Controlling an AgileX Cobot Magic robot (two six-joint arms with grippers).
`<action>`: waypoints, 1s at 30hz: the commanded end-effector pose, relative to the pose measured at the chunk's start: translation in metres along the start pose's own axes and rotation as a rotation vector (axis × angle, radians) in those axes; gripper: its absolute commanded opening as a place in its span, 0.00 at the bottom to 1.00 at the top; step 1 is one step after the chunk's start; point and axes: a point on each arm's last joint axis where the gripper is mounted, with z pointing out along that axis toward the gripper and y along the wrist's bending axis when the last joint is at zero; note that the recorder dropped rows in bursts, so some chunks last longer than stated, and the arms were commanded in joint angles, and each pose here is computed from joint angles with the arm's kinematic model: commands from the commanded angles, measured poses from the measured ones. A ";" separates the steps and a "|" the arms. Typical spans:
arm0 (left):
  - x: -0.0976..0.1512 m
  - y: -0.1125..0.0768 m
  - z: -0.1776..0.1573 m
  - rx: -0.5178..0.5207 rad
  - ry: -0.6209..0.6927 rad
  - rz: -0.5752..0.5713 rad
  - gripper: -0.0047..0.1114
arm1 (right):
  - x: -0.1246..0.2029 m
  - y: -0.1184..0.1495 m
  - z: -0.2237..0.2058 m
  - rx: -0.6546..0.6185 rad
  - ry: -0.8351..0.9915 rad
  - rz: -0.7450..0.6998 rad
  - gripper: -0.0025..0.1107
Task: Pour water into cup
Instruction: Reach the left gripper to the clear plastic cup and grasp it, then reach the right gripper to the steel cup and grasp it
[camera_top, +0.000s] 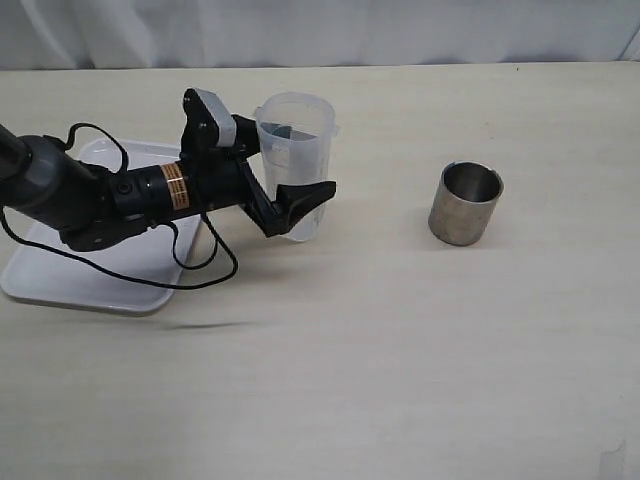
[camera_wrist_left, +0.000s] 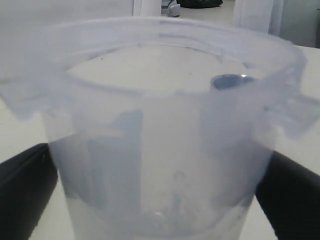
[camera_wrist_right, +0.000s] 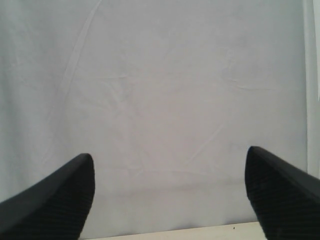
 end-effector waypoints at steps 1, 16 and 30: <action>-0.004 0.002 0.001 -0.030 -0.036 -0.020 0.94 | 0.001 0.000 0.000 0.004 0.004 -0.007 0.70; -0.005 -0.008 0.011 -0.050 -0.029 0.010 0.94 | 0.002 -0.001 0.000 0.005 0.013 -0.007 0.70; -0.001 -0.009 0.013 -0.062 0.019 0.012 0.94 | 0.003 -0.001 0.000 0.006 0.025 -0.007 0.70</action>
